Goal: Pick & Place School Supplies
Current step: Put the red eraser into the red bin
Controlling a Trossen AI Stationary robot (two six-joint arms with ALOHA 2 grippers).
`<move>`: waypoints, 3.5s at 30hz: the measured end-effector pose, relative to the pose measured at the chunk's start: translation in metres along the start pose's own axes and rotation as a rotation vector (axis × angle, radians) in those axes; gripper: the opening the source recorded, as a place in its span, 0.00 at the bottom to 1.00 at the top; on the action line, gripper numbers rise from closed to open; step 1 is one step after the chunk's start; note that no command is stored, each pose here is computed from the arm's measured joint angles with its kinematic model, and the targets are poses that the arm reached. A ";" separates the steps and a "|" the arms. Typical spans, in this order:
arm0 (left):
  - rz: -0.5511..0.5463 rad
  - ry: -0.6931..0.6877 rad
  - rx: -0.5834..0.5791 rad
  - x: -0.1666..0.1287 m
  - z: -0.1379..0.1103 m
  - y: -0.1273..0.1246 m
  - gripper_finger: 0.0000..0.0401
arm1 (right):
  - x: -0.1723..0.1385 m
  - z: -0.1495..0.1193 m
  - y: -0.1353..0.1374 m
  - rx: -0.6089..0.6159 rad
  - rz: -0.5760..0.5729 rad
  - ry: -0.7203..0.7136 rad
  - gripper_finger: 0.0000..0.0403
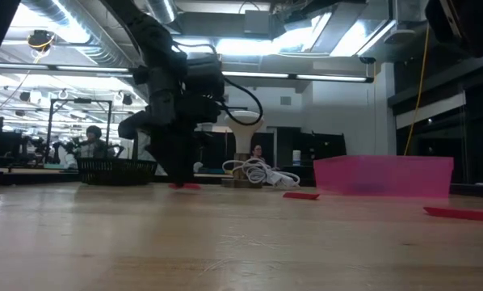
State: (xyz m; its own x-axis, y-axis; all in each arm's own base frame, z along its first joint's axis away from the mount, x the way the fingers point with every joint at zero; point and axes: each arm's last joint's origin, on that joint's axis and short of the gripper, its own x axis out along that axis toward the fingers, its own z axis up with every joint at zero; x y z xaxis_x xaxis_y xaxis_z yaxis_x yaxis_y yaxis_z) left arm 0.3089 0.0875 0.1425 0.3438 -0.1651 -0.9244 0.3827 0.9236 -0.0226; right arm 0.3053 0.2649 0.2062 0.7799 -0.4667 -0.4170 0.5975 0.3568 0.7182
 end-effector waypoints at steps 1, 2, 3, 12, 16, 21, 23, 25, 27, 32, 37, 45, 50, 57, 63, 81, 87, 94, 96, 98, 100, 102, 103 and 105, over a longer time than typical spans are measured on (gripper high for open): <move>-0.002 -0.001 0.003 0.000 0.001 -0.001 0.22 | 0.000 0.000 0.000 -0.001 0.000 -0.001 0.11; -0.003 -0.001 0.006 0.000 0.001 -0.002 0.23 | 0.000 0.000 0.000 -0.002 0.000 -0.001 0.11; -0.004 -0.002 0.011 0.001 0.002 -0.003 0.24 | 0.000 0.000 0.000 -0.002 0.001 -0.001 0.11; -0.020 -0.007 0.049 0.004 0.011 -0.015 0.28 | 0.000 0.000 0.000 -0.003 0.000 -0.001 0.11; -0.018 -0.008 0.060 0.006 0.011 -0.018 0.28 | 0.000 0.000 0.000 -0.004 0.002 -0.006 0.11; -0.014 -0.013 0.059 0.010 0.005 -0.020 0.28 | 0.000 0.000 0.000 -0.004 0.002 -0.006 0.11; -0.012 -0.013 0.059 0.010 0.005 -0.020 0.28 | 0.000 0.000 0.000 -0.004 0.002 -0.005 0.11; -0.001 -0.022 0.060 0.010 0.006 -0.019 0.28 | 0.000 0.000 0.000 -0.004 0.002 -0.005 0.11; 0.004 -0.027 0.049 0.010 0.007 -0.019 0.28 | 0.000 0.000 0.000 -0.003 0.002 -0.006 0.11; 0.010 -0.028 0.046 0.009 0.008 -0.017 0.28 | 0.000 0.000 0.000 -0.003 0.002 -0.005 0.11; 0.005 -0.018 0.044 0.009 0.007 -0.017 0.27 | 0.000 0.000 0.000 -0.002 0.002 -0.005 0.11; 0.042 -0.052 0.024 -0.006 0.011 -0.018 0.26 | 0.000 0.000 0.000 -0.002 0.002 -0.005 0.11; 0.033 -0.058 0.014 -0.009 0.009 -0.017 0.27 | 0.000 0.000 0.000 -0.002 0.002 -0.005 0.11; 0.018 -0.052 0.029 -0.008 0.007 -0.018 0.29 | 0.000 0.000 0.000 0.002 0.002 -0.005 0.11; 0.024 -0.053 0.015 -0.009 0.004 -0.014 0.31 | 0.000 0.000 0.000 0.004 0.003 -0.005 0.11; -0.035 -0.032 0.010 0.006 -0.002 -0.010 0.31 | 0.000 0.000 0.001 0.013 0.008 -0.005 0.11; -0.032 -0.043 0.010 0.006 -0.004 -0.005 0.31 | 0.000 0.000 0.001 0.013 0.008 -0.004 0.11; 0.013 -0.051 0.009 0.005 -0.006 0.003 0.31 | 0.000 0.000 0.001 0.012 0.008 -0.003 0.11; 0.028 -0.031 -0.001 0.006 -0.009 0.005 0.31 | 0.000 0.000 0.001 0.012 0.008 -0.003 0.11; 0.034 -0.034 -0.005 0.006 -0.010 0.007 0.31 | 0.000 0.000 0.001 0.011 0.008 -0.003 0.11; 0.025 -0.034 -0.013 0.009 -0.011 0.008 0.31 | 0.000 0.000 0.001 0.012 0.008 -0.004 0.11; 0.010 -0.034 -0.020 0.012 -0.011 0.009 0.31 | 0.000 0.000 0.001 0.012 0.008 -0.004 0.11; 0.005 -0.032 -0.022 0.013 -0.012 0.009 0.31 | 0.000 0.000 0.001 0.012 0.008 -0.004 0.11; 0.001 -0.028 -0.024 0.016 -0.012 0.009 0.31 | 0.000 0.000 0.001 0.013 0.008 -0.004 0.11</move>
State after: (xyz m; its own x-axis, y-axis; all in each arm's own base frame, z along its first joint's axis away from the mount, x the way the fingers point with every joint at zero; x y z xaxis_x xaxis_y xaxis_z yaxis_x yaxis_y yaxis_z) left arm 0.3074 0.0974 0.1231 0.3679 -0.1730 -0.9136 0.3613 0.9319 -0.0310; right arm 0.3058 0.2654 0.2070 0.7840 -0.4667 -0.4092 0.5887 0.3503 0.7285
